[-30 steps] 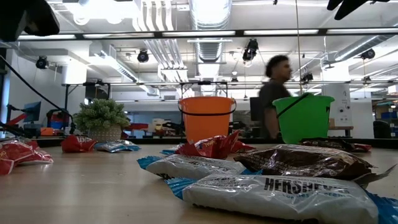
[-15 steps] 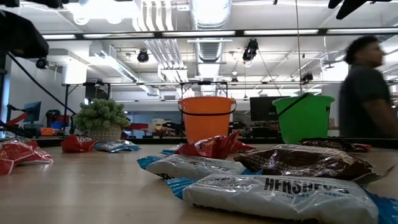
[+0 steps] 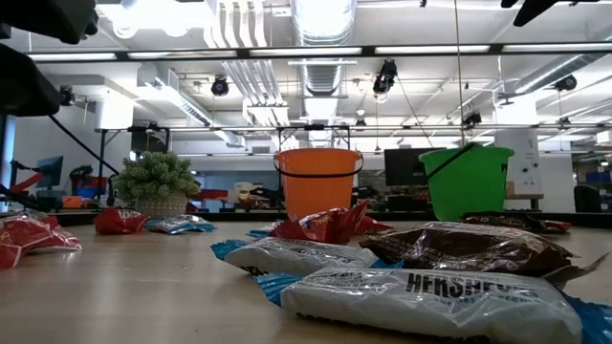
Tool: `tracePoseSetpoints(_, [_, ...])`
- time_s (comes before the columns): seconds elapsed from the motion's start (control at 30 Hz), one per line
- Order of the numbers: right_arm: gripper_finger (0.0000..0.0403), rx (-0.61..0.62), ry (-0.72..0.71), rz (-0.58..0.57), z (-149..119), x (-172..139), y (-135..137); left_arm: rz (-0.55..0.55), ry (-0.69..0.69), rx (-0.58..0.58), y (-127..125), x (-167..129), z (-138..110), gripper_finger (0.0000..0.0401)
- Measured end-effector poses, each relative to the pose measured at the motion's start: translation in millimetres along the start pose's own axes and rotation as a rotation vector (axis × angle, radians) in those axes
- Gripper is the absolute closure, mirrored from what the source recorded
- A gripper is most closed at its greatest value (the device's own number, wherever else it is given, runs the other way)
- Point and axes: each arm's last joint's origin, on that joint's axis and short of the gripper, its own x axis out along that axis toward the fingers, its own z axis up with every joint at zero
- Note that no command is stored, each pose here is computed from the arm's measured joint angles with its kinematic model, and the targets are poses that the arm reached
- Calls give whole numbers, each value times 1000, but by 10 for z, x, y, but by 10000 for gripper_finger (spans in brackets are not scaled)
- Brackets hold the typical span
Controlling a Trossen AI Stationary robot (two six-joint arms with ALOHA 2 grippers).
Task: Organize candy in baskets
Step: Put the brown chocolate into the green bucket
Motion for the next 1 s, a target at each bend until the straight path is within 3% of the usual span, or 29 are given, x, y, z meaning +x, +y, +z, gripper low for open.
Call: tracePoseSetpoints(1.0, [232,-3,13,20,-1,0,17,62,45,-31,-46,379,-22,188])
